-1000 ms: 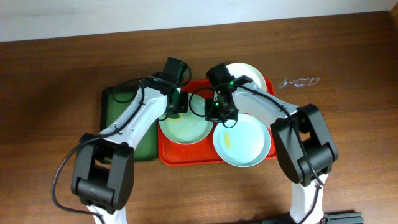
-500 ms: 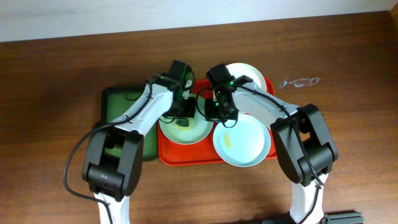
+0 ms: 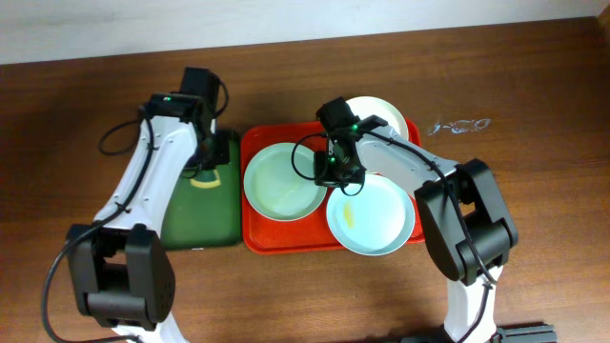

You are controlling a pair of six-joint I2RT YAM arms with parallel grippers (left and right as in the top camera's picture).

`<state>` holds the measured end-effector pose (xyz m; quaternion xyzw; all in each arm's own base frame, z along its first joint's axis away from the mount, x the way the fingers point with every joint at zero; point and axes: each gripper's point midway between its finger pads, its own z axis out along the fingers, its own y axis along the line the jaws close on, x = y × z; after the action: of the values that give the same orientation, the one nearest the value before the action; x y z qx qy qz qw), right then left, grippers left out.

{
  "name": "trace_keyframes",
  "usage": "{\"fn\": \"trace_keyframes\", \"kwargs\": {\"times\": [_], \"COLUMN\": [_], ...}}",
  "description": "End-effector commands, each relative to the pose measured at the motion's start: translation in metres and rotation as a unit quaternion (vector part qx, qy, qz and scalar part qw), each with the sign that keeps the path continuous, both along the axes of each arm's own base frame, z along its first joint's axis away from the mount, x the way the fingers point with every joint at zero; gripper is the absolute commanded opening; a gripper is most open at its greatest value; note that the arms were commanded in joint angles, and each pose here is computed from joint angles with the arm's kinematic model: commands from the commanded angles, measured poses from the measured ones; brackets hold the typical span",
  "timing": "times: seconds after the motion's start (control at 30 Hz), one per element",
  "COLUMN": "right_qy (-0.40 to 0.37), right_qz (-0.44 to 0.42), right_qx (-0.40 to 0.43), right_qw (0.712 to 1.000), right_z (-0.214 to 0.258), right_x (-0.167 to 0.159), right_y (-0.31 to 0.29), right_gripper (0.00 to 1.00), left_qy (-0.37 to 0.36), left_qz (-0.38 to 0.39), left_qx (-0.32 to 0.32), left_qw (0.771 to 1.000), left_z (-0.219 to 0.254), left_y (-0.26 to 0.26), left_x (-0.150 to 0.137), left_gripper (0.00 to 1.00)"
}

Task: Clean dirty plates on tray and stack at the side
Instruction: 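Scrub the left light-green plate with the held sponge, then return the sponge to the green tray and retract the left arm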

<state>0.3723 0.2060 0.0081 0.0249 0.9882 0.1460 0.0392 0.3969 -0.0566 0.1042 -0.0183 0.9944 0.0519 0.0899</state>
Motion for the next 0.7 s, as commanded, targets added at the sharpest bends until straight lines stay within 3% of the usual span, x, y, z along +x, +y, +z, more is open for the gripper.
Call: {"fn": "trace_keyframes", "kwargs": {"times": [0.0,0.07,0.2,0.47,0.67], "right_qy": [0.005,0.005,0.005,0.005,0.005], "right_qz": [0.005,0.005,0.005,0.005,0.005], "right_qx": [-0.002,-0.002,-0.002,-0.002,-0.002], "right_qw": [1.000,1.000,1.000,1.000,1.000], "right_z": [-0.005,-0.005,-0.005,-0.005,-0.005], "right_x": [-0.002,-0.002,-0.002,-0.002,-0.002], "right_y": [-0.001,-0.001,-0.001,-0.001,-0.001], "right_gripper": [0.04,0.04,0.04,0.04,0.04], "left_qy": [0.023,0.023,0.000,-0.034,-0.006], "left_qz": [0.012,0.011,-0.042,-0.110,-0.119], "left_qx": [0.025,0.007,-0.111,-0.121,-0.114], "left_qw": [0.999,1.000,0.993,0.986,0.986], "left_z": [-0.015,-0.021,-0.019,-0.021,-0.068], "left_y": [0.022,0.017,-0.038,-0.100,-0.123], "left_x": [-0.014,-0.014,-0.002,0.005,0.006], "left_gripper": [0.00,0.00,0.00,0.00,0.00]}}
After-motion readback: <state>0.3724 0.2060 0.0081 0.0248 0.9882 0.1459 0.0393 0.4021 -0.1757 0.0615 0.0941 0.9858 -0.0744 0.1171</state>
